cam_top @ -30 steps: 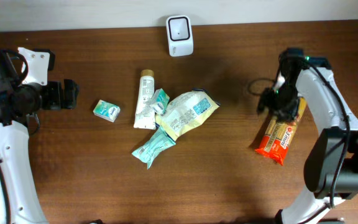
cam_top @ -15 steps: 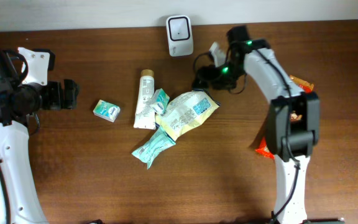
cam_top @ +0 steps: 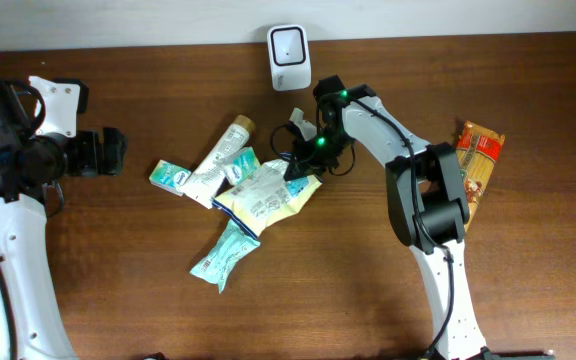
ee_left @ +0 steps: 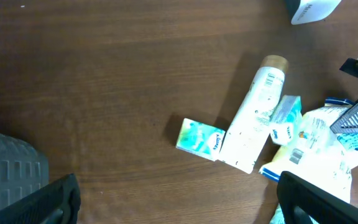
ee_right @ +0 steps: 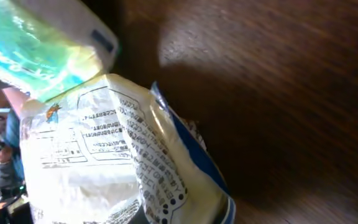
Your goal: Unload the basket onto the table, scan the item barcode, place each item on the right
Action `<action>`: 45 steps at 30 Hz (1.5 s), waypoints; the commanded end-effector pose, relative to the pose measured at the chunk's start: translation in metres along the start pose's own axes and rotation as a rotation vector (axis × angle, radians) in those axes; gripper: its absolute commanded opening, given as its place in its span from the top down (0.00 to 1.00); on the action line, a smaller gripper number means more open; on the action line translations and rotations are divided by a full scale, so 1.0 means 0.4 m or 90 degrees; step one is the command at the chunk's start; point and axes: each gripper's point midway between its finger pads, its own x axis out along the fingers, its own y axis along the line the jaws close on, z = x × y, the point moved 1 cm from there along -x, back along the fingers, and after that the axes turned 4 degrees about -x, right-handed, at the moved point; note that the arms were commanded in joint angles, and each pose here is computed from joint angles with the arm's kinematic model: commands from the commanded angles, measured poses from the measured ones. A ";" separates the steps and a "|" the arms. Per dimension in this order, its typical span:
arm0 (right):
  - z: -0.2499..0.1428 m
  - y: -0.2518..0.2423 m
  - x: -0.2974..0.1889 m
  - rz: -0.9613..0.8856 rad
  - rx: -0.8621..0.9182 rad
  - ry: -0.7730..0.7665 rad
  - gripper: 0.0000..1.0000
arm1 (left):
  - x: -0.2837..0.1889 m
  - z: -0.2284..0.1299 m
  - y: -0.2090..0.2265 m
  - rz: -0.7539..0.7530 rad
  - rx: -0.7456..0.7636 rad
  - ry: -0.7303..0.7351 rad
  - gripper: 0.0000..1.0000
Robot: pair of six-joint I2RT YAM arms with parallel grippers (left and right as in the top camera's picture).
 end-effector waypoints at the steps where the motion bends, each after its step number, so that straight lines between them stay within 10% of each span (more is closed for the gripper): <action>1: -0.004 0.015 -0.020 0.048 -0.015 -0.010 0.96 | 0.001 0.003 -0.008 -0.010 0.009 -0.002 0.01; 14: -0.086 0.520 -0.628 -0.019 -0.435 -0.336 0.96 | 0.001 0.003 -0.008 -0.010 0.009 -0.002 0.01; 24: -0.117 0.531 -0.688 -0.108 -0.449 -0.368 0.96 | 0.001 0.003 -0.008 -0.010 0.009 -0.002 0.01; 33: 0.123 0.350 -0.690 -0.813 -0.385 -0.379 0.96 | 0.001 0.003 -0.008 -0.010 0.009 -0.002 0.01; 45: 0.449 0.256 -0.664 -1.221 -0.623 -0.366 0.96 | 0.001 0.003 -0.008 -0.010 0.009 -0.002 0.01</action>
